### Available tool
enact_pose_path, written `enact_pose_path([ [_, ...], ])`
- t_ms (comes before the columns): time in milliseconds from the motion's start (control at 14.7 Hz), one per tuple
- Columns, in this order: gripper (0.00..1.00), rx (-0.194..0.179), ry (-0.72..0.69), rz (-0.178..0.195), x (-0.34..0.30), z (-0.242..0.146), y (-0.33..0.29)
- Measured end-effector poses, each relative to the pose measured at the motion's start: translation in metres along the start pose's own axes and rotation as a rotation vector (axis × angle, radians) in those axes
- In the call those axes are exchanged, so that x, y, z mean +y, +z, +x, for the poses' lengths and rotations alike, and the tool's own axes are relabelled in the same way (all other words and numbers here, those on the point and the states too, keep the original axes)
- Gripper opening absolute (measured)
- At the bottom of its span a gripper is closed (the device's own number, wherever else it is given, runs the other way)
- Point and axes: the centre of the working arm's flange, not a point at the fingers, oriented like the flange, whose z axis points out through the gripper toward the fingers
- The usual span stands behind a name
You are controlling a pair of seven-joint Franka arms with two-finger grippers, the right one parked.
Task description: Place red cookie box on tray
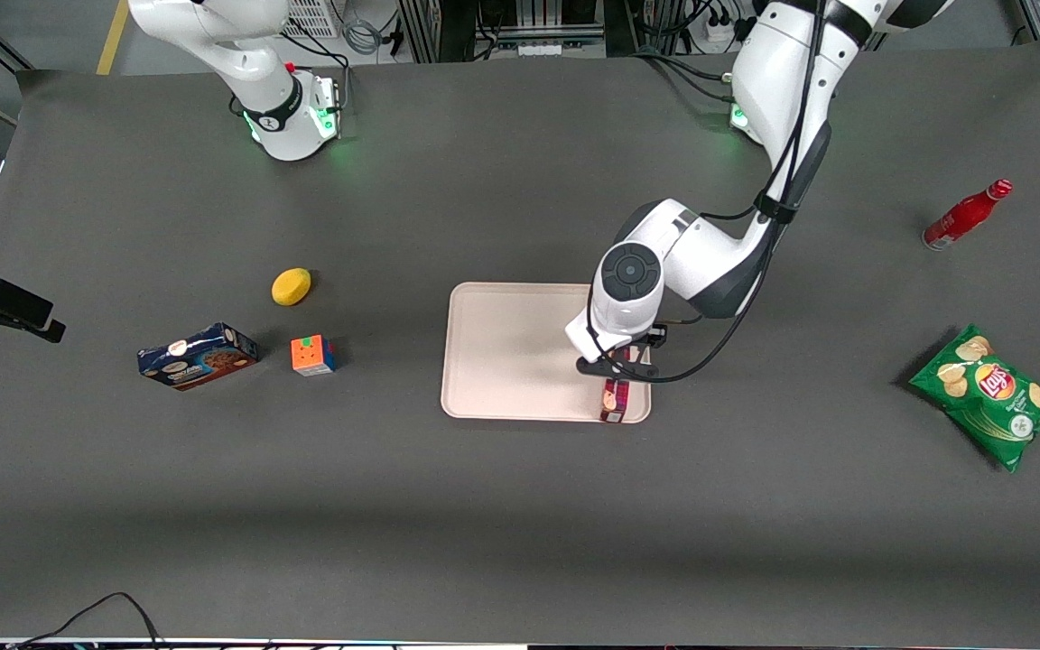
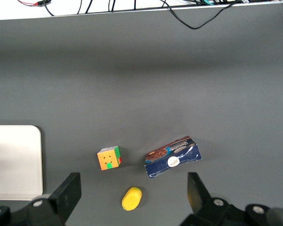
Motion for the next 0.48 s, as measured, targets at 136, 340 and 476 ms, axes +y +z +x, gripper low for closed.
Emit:
enact_pose_path([
  [136,0.93,0.009,-0.015,0.0,-0.004,0.003,-0.004],
  [340,1.0,0.071,-0.07,-0.006,-0.032,0.025,-0.037],
  [476,1.0,0.12,-0.118,-0.017,-0.059,0.04,-0.071],
])
